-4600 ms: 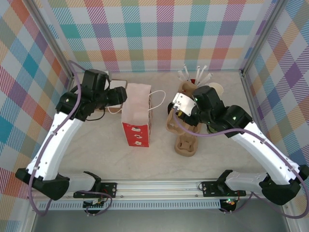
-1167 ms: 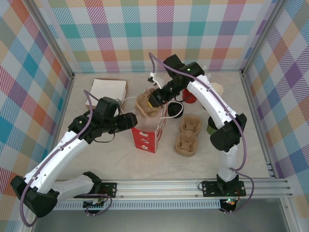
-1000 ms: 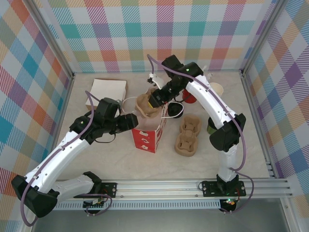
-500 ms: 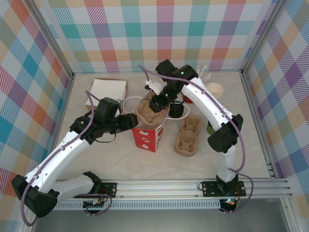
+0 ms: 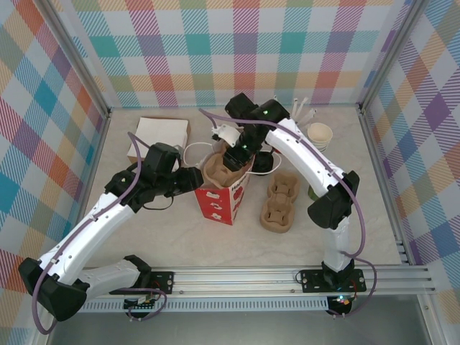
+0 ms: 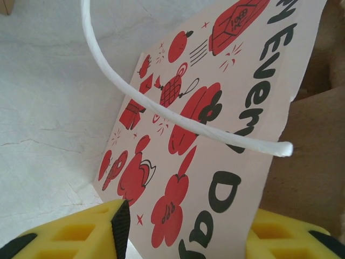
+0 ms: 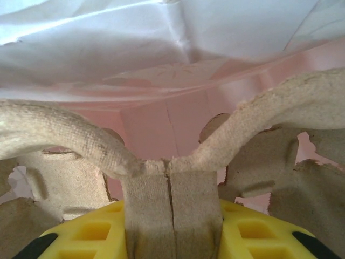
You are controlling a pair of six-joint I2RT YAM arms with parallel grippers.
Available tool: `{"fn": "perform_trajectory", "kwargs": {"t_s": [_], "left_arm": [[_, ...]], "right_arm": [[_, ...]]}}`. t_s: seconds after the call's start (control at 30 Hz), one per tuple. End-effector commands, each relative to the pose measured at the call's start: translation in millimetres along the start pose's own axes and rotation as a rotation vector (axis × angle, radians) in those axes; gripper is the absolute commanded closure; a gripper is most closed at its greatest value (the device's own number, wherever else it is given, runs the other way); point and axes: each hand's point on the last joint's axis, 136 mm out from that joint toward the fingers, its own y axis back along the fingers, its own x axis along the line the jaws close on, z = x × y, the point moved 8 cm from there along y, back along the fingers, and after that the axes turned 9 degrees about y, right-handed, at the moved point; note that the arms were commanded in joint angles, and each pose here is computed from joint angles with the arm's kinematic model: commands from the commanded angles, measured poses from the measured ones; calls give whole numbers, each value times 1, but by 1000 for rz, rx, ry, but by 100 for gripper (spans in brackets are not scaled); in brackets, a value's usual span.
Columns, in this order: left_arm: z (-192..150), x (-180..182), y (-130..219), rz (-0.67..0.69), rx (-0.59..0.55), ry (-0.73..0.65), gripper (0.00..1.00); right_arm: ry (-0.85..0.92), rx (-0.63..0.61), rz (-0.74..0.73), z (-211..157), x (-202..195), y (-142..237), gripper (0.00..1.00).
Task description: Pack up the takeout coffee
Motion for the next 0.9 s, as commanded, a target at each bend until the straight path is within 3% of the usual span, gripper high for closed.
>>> {"fn": "perform_trajectory", "kwargs": {"t_s": [0.0, 0.4, 0.87], "left_arm": [[5, -5, 3, -10, 2, -28, 57], [9, -18, 1, -66, 19, -35, 69], [12, -25, 0, -89, 19, -28, 75]], "right_arm": [[50, 51, -48, -4, 3, 4, 65], [112, 154, -76, -4, 12, -18, 65], [116, 237, -74, -8, 8, -41, 65]]}}
